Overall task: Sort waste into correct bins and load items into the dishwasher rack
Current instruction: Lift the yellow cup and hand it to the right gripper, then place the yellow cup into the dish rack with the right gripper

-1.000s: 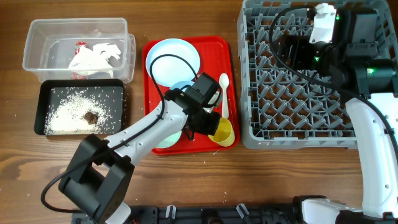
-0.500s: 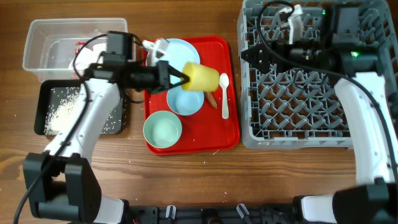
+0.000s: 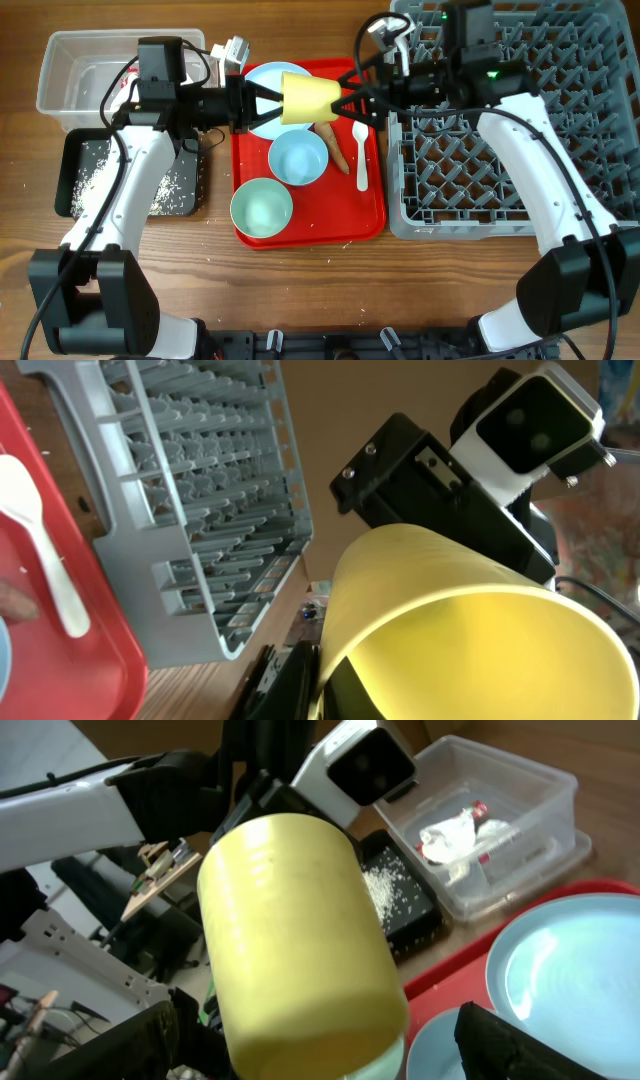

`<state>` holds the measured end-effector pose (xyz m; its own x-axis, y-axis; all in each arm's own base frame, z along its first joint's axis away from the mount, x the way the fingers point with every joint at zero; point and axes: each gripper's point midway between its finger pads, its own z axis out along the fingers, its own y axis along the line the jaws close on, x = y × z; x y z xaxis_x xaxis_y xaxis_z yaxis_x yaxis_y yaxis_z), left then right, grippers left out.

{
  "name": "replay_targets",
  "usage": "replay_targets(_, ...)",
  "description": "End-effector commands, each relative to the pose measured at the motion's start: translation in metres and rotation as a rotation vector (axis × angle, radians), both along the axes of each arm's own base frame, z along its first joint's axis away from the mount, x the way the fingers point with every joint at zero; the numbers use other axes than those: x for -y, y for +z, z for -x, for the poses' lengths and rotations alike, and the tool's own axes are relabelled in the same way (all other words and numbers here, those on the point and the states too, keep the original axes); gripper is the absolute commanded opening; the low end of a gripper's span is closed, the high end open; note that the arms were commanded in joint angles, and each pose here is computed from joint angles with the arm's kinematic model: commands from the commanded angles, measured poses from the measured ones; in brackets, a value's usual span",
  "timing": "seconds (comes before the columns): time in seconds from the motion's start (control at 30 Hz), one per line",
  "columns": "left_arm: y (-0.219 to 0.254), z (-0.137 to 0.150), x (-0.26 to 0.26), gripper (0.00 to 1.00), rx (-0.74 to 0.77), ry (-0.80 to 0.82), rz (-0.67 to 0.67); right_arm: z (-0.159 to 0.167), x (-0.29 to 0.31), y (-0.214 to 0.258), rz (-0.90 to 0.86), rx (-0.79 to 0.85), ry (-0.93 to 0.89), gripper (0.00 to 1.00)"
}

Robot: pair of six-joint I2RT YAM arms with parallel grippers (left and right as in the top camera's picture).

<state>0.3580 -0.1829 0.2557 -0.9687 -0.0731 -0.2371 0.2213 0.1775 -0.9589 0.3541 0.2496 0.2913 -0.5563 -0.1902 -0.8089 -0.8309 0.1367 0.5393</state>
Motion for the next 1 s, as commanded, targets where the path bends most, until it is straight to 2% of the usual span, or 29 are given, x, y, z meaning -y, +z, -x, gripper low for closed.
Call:
replay_targets(0.0,0.023,0.003,0.0,0.04,0.001,-0.022,0.048,0.0,-0.01,0.001,0.001,0.02,0.018,0.89)
replay_targets(0.13,0.034,0.001,0.001,0.04,0.006,-0.035,0.077,0.003,-0.019,0.004,-0.009,0.034,0.036,0.87)
replay_targets(0.37,0.036,0.002,0.001,0.04,0.014,-0.045,0.084,0.006,-0.03,0.017,-0.053,0.061,0.071,0.76)
replay_targets(0.47,0.036,0.002,0.001,0.04,0.014,-0.046,0.085,0.006,-0.031,0.017,-0.053,0.062,0.073,0.64)
replay_targets(0.57,0.036,0.002,0.001,0.05,0.015,-0.045,0.084,0.006,-0.031,0.016,-0.052,0.06,0.072,0.47)
replay_targets(0.67,0.036,0.002,0.001,0.22,0.015,-0.045,0.084,0.005,-0.03,0.016,-0.049,0.062,0.066,0.35)
replay_targets(0.73,0.036,0.002,0.001,0.28,0.015,-0.045,0.084,0.001,-0.025,0.015,-0.045,0.062,0.048,0.32)
replay_targets(0.77,0.036,0.002,0.001,0.3,0.015,-0.045,0.084,-0.003,-0.02,0.015,-0.044,0.061,0.034,0.25)
replay_targets(0.87,0.036,0.002,0.001,0.35,0.015,-0.045,0.084,-0.016,0.003,0.011,-0.033,0.024,-0.028,0.23)
replay_targets(0.97,0.035,0.0,0.001,0.45,0.027,-0.037,0.077,-0.045,0.053,-0.002,0.025,-0.038,-0.205,0.24)
